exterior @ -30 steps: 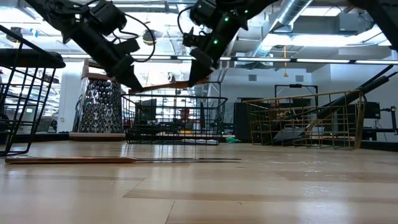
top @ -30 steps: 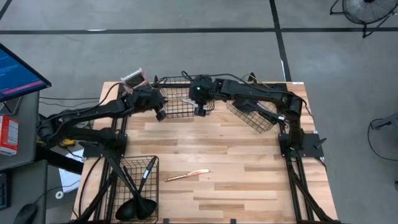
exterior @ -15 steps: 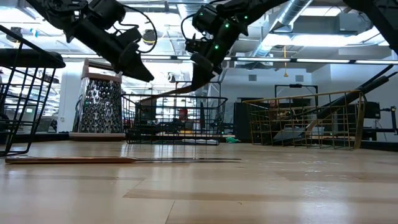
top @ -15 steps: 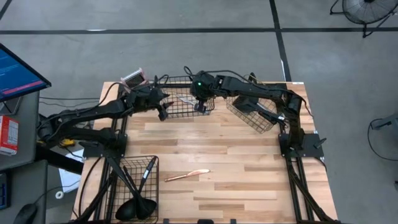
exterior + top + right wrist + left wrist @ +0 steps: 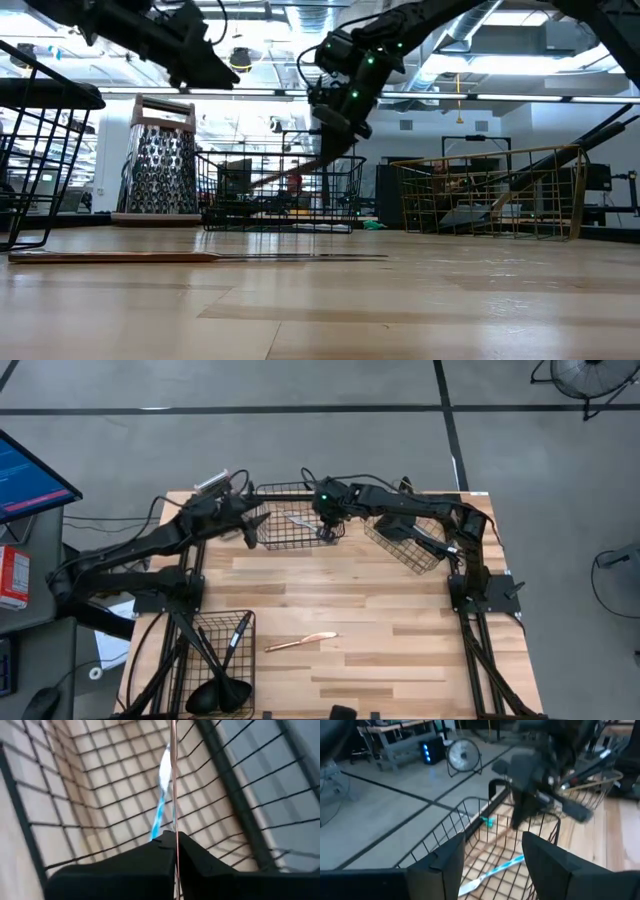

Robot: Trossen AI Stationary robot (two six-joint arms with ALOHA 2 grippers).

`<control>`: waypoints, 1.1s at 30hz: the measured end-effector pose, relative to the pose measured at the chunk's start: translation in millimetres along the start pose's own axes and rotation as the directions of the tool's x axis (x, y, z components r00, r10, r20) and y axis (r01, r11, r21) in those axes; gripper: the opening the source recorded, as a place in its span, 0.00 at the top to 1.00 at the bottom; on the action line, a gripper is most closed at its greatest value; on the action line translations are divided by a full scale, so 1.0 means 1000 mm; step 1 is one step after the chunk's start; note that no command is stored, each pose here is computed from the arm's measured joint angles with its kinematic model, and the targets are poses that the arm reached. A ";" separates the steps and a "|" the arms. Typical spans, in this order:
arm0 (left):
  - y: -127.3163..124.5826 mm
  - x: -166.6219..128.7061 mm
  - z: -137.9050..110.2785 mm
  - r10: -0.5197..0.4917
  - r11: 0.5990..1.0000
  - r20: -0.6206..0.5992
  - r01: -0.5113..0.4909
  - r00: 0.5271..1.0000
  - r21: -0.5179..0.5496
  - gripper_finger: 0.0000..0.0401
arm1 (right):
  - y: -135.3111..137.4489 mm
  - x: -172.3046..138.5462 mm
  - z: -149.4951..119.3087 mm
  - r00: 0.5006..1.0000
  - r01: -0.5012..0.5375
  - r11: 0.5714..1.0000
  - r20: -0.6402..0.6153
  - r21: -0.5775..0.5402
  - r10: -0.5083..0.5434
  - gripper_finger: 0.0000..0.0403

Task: Pick & Place Kitchen Items
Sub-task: Put the brown knife into the top black wire basket

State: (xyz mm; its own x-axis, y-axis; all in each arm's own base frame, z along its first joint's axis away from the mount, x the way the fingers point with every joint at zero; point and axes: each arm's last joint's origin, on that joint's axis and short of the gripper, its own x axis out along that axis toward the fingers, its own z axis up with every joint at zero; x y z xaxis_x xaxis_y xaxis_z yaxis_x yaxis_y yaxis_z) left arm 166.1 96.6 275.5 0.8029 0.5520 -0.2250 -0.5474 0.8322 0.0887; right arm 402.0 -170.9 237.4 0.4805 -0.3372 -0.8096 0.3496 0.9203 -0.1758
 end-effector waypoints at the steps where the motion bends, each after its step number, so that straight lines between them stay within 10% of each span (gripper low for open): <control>1: 0.000 -0.002 0.001 0.001 1.000 0.009 -0.001 1.000 -0.003 0.56 | 0.001 0.001 -0.002 1.000 -0.004 1.000 -0.007 0.003 0.004 1.00; 23: 0.001 -0.005 0.003 0.003 1.000 0.025 -0.002 1.000 -0.031 0.56 | 0.012 0.037 -0.011 0.997 -0.042 0.997 -0.057 0.068 0.046 0.97; 33: 0.001 -0.005 0.003 -0.002 1.000 0.027 0.003 1.000 -0.028 0.53 | 0.008 0.011 0.012 0.995 -0.090 0.992 -0.033 0.087 0.094 0.66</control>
State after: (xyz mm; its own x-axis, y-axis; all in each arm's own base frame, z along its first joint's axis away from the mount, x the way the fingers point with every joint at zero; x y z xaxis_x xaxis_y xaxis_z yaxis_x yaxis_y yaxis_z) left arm 162.2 94.7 279.4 0.8102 0.5513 -0.1992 -0.5513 0.8321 0.0606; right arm 419.4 -169.7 233.6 0.4839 -0.2428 -0.8408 0.3730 0.9263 -0.0528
